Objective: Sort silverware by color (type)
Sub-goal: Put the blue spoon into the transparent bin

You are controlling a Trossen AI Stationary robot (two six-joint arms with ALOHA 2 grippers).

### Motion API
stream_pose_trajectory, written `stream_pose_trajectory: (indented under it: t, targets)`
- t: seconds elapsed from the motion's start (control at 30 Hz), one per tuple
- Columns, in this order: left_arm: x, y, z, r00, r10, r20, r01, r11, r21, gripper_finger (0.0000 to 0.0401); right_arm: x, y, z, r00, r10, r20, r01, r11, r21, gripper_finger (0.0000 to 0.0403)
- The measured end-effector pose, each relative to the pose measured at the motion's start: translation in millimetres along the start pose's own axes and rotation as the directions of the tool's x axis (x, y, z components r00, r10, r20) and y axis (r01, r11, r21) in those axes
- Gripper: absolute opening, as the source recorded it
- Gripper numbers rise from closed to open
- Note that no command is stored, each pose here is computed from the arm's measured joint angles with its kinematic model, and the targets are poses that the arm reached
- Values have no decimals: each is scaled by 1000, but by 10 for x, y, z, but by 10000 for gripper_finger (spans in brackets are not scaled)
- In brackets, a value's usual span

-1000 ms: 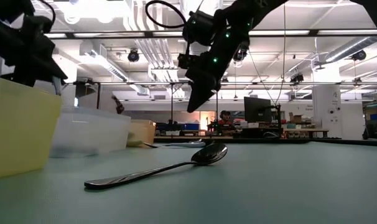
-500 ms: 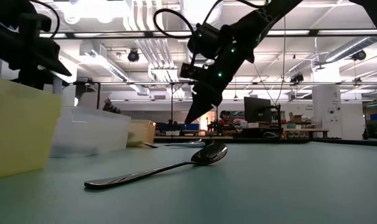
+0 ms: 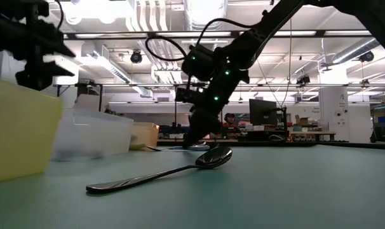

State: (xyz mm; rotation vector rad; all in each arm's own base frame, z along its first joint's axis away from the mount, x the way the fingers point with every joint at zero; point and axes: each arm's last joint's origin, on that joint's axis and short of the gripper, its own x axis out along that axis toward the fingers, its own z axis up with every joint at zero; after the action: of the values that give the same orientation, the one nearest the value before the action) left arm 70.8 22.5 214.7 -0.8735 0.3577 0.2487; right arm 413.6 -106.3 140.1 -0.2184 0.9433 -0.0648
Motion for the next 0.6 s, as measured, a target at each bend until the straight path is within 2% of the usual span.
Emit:
stream_pose_trajectory:
  t: [0.27,0.43,0.6]
  targets:
    - [-233,-246,188,989,-43,139,33,997,77,181,-23,-105,209,998,-24,51,26,999,-39,91]
    - [-401,-392,289,973,-56,226,24,989,143,181,-4,-166,159,999,-25,30,27,999,-47,91]
    - [-554,-501,366,948,-50,314,-11,982,189,181,71,-192,86,999,31,18,-31,999,-30,91]
